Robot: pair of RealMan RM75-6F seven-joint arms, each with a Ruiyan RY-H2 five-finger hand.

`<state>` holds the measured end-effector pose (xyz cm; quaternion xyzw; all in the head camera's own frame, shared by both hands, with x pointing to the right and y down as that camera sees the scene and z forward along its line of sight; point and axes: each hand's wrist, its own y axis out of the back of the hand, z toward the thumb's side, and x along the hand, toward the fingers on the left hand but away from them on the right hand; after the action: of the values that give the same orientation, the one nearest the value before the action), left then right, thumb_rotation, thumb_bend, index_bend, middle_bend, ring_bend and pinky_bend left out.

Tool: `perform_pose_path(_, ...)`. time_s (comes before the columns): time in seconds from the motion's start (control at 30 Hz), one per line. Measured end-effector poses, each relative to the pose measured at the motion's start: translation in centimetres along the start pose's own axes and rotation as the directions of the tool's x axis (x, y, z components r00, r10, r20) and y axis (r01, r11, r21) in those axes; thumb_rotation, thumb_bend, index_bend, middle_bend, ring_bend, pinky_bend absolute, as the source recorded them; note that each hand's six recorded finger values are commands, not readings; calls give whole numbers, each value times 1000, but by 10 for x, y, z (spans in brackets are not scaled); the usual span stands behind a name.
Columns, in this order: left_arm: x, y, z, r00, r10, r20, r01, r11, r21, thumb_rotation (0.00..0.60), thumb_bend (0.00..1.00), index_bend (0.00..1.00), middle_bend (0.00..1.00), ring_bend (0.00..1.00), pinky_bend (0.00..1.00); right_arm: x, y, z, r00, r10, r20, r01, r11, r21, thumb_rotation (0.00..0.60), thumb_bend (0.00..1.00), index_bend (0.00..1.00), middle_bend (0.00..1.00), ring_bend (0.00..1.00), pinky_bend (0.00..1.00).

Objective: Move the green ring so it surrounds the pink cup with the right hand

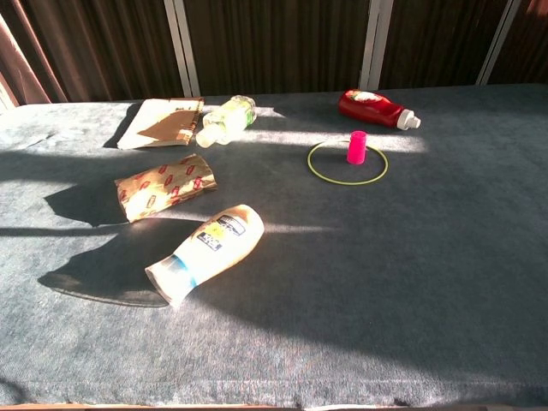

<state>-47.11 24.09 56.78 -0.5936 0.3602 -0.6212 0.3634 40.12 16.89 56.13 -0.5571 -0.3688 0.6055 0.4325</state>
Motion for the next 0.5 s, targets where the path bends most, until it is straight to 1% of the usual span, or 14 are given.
perform_pose_path(0.13,0,-1,1,1000,-5,4,5,1000,3,600,472,237,94,5,168,21,-11,-24,999,-35,25,34,998,49,600,40,0,0,0,138)
perform_pose_path(0.27,0,0,0,1000,-2,1,2,1000,0,600,472,237,95,5,167,35,-19,-33,998,-59,39,57,998,39,600,40,0,0,0,138)
perform_pose_path(0.37,0,0,0,1000,-1,-2,1,1000,0,600,472,237,95,5,167,36,-25,-33,999,-35,41,34,999,22,600,40,0,0,0,138)
perform_pose_path(0.5,-2,0,1,1000,0,0,0,1000,4,600,473,237,95,5,168,34,-33,-31,999,-2,35,3,1000,-27,600,40,0,0,0,138)
